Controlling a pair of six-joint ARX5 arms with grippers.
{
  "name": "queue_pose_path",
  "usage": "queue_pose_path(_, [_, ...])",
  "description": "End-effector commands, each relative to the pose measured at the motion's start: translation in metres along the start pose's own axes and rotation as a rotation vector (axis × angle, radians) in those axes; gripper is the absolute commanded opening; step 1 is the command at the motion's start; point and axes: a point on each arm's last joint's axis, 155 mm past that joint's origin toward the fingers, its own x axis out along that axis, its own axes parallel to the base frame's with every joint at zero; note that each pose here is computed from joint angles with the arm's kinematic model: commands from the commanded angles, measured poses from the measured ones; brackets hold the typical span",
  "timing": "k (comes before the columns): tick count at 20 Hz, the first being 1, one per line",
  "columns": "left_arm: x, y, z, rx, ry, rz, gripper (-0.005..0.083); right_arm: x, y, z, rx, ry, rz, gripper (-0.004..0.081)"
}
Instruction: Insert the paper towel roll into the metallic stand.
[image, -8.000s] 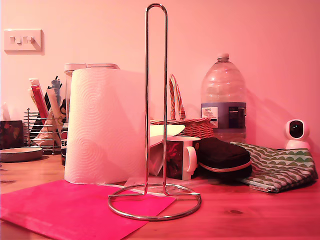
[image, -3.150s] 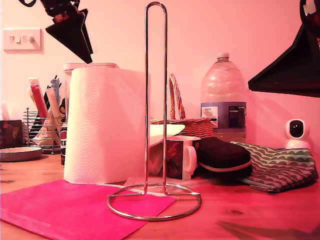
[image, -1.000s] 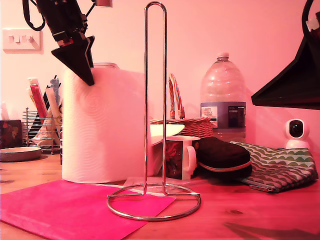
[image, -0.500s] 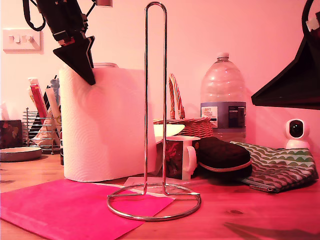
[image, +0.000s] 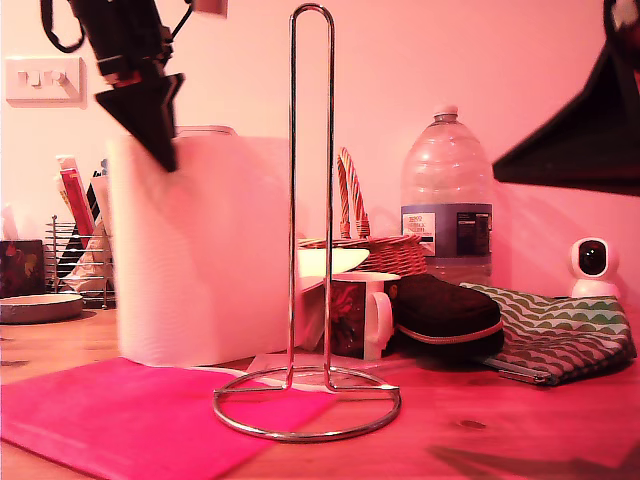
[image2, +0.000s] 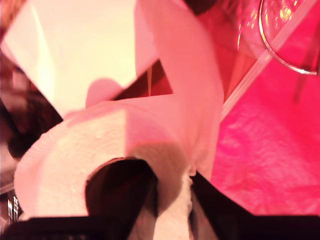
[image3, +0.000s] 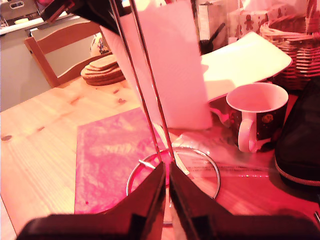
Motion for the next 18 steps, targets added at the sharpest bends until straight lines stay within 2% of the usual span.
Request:
queue_pose_path(1, [-0.011, 0.009, 0.001, -0.023, -0.016, 0.025, -0.0024, 0.001, 0.003, 0.007, -0.008, -0.019, 0.011, -0.0012])
queue_pose_path(7, [-0.043, 0.009, 0.011, -0.021, -0.054, 0.0, -0.0024, 0.001, 0.005, 0.006, -0.008, -0.016, 0.021, -0.0012])
queue_pose_path(10, [-0.063, 0.009, 0.01, -0.052, -0.053, -0.003, -0.0024, 0.003, 0.008, -0.001, -0.047, 0.012, 0.042, 0.0046])
queue_pose_path(13, [-0.082, 0.011, 0.011, -0.135, -0.067, -0.001, -0.0024, 0.009, 0.015, -0.005, -0.174, 0.017, 0.074, 0.0069])
queue_pose_path(15, [-0.092, 0.015, 0.014, -0.165, -0.085, 0.01, -0.0024, 0.015, 0.014, -0.005, -0.188, 0.011, 0.077, 0.0127])
queue_pose_path(16, [-0.095, 0.017, 0.016, -0.187, -0.093, 0.018, -0.0024, 0.019, 0.014, 0.002, -0.197, -0.022, 0.077, 0.0146])
queue_pose_path(18, [-0.099, 0.019, 0.018, -0.196, -0.105, 0.026, -0.0024, 0.028, 0.012, 0.001, -0.2, -0.033, 0.077, 0.016])
